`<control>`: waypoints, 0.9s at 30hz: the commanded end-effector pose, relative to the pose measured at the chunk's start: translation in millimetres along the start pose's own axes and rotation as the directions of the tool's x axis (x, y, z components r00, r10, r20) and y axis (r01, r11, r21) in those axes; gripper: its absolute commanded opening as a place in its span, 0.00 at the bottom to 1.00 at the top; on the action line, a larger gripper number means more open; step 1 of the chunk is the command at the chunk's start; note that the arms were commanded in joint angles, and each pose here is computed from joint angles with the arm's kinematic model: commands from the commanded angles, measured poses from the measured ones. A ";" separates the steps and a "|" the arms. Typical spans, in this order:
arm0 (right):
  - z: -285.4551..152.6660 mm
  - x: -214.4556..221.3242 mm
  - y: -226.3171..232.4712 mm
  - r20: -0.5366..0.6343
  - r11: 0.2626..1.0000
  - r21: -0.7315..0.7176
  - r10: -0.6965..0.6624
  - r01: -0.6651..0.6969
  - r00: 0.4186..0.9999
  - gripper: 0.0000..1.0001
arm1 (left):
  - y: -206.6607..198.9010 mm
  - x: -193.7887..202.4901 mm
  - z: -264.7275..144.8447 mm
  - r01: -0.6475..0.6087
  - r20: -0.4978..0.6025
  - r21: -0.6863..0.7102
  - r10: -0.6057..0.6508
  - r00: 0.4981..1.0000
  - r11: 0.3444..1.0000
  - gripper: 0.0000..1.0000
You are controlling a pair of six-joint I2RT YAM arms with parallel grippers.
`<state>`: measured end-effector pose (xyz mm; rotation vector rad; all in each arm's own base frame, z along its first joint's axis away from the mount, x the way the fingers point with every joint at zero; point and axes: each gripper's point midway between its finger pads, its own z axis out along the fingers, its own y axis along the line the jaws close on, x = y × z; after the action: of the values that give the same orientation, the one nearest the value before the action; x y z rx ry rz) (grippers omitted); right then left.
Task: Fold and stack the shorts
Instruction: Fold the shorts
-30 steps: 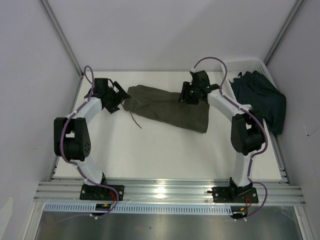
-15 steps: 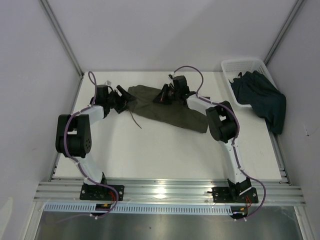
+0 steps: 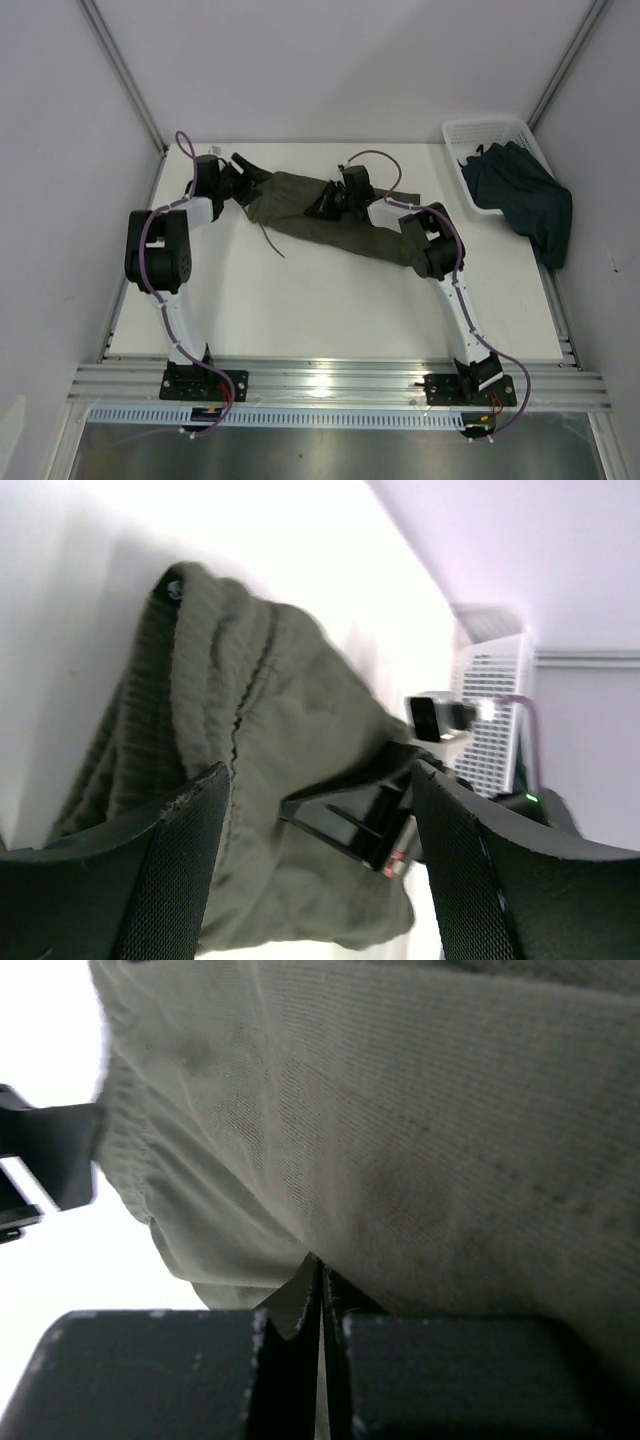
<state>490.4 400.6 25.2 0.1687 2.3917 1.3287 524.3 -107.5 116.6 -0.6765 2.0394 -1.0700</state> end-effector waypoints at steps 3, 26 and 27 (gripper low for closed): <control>0.5 19.5 -23.6 -0.011 0.999 0.042 0.028 -0.028 1.000 0.00 | 20.4 26.5 20.4 -0.035 -0.034 -0.147 0.030 0.999 0.988 0.77; -97.9 85.2 -54.6 -0.199 0.919 0.338 -0.139 0.201 0.970 0.00 | 10.9 107.9 -87.6 -0.064 -0.071 -0.192 0.051 0.996 0.979 0.87; -104.1 90.1 -56.4 -0.209 0.915 0.345 -0.143 0.210 0.967 0.00 | 1.0 106.3 -99.5 -0.085 -0.057 -0.171 0.076 0.995 0.982 0.87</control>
<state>408.9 349.6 23.4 0.0032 2.5785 1.0324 392.5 -145.3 89.6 -0.7043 2.2670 -0.9135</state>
